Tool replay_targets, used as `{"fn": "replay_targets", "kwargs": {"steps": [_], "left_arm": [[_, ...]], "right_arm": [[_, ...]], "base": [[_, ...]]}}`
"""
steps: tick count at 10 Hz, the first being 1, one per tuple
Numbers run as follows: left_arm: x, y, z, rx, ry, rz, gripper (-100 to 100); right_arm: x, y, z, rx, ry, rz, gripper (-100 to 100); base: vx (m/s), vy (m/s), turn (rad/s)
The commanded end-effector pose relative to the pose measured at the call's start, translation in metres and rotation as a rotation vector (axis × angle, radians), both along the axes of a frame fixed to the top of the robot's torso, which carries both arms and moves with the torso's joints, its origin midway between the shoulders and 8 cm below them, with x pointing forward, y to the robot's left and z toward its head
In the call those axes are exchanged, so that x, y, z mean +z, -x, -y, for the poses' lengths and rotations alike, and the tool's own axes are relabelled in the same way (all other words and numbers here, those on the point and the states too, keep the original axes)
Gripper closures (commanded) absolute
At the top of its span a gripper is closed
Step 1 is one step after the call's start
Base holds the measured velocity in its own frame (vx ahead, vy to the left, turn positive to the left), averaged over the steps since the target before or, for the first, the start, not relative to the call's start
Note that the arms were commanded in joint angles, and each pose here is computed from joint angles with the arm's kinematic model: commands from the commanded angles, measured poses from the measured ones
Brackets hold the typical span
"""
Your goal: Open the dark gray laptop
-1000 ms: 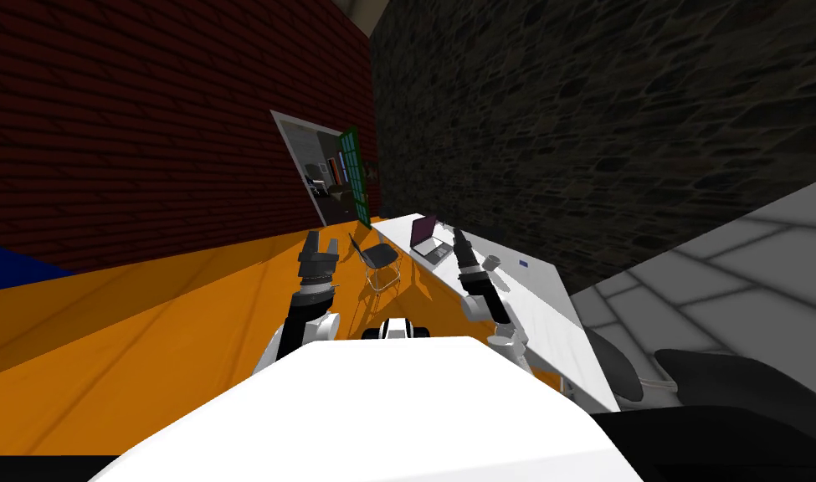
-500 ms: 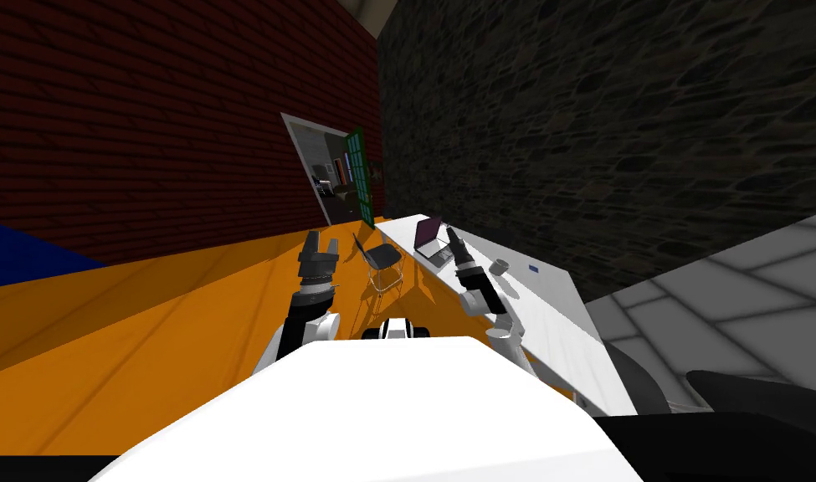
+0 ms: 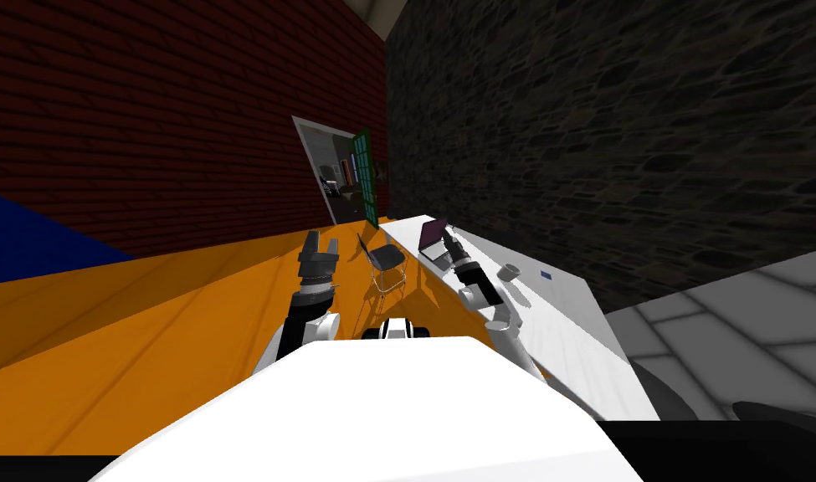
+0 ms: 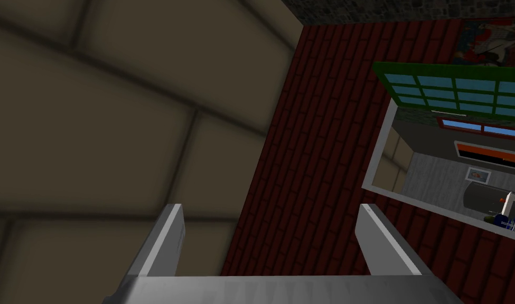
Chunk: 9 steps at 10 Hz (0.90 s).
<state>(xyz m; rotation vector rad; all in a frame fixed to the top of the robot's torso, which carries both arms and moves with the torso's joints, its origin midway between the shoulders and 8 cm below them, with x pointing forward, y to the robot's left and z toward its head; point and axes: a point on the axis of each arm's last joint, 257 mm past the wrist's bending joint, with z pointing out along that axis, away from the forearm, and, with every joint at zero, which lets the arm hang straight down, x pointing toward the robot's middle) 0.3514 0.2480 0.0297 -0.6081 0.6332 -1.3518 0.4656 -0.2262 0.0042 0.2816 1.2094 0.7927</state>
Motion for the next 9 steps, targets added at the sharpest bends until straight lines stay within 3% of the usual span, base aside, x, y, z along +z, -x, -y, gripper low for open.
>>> {"fn": "replay_targets", "kwargs": {"steps": [1,9], "left_arm": [[0.0,0.0,0.0,0.0,0.0,0.0,0],[0.0,0.0,0.0,0.0,0.0,0.0,0]], "right_arm": [[-0.01,-0.015,-0.002,-0.026,0.097,-0.037,-100],[-0.037,-0.05,0.004,-0.099,0.382,-0.139,-100]], "base": [[0.039,0.013,0.109],[0.039,0.013,0.073]]}}
